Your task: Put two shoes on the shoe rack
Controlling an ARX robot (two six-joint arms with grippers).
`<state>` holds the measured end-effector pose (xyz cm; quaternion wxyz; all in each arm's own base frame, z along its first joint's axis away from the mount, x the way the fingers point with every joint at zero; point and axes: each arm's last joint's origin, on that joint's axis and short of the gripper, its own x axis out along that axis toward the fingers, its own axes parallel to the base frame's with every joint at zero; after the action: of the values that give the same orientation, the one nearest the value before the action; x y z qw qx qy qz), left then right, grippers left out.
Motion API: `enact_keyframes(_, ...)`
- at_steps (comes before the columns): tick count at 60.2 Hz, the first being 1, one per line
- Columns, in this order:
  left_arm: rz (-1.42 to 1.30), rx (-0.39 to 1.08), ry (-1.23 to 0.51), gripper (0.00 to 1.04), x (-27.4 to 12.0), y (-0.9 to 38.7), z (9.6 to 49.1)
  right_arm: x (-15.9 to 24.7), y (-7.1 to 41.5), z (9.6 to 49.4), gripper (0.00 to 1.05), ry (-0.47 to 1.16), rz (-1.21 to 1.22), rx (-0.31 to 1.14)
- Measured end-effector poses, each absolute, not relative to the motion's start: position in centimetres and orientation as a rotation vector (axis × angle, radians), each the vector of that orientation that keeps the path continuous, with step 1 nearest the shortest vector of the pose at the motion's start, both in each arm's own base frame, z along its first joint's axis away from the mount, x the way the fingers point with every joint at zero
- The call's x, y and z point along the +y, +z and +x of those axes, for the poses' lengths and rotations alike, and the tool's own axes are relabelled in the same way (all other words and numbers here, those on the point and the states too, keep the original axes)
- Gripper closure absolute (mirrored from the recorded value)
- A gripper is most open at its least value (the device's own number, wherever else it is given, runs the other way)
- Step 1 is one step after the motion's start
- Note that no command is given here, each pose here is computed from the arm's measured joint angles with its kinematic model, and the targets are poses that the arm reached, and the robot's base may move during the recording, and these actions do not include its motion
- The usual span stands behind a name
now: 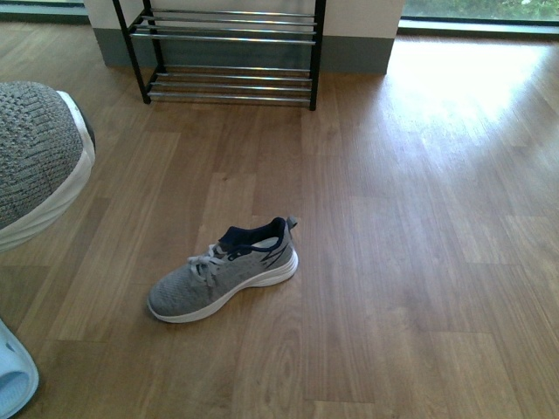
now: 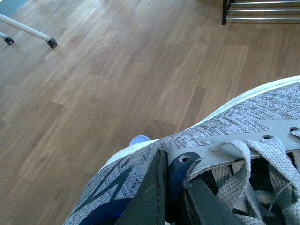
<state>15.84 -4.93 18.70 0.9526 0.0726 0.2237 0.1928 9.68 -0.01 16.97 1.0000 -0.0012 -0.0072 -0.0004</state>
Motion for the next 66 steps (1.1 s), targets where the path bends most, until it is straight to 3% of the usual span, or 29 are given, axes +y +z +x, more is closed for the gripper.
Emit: enact_keyframes(66,0.147,0.457,0.38,1.03,-5.03,18.67,15.84,-0.02,16.97,9.68,0.09,-0.004,-0.002,-0.014)
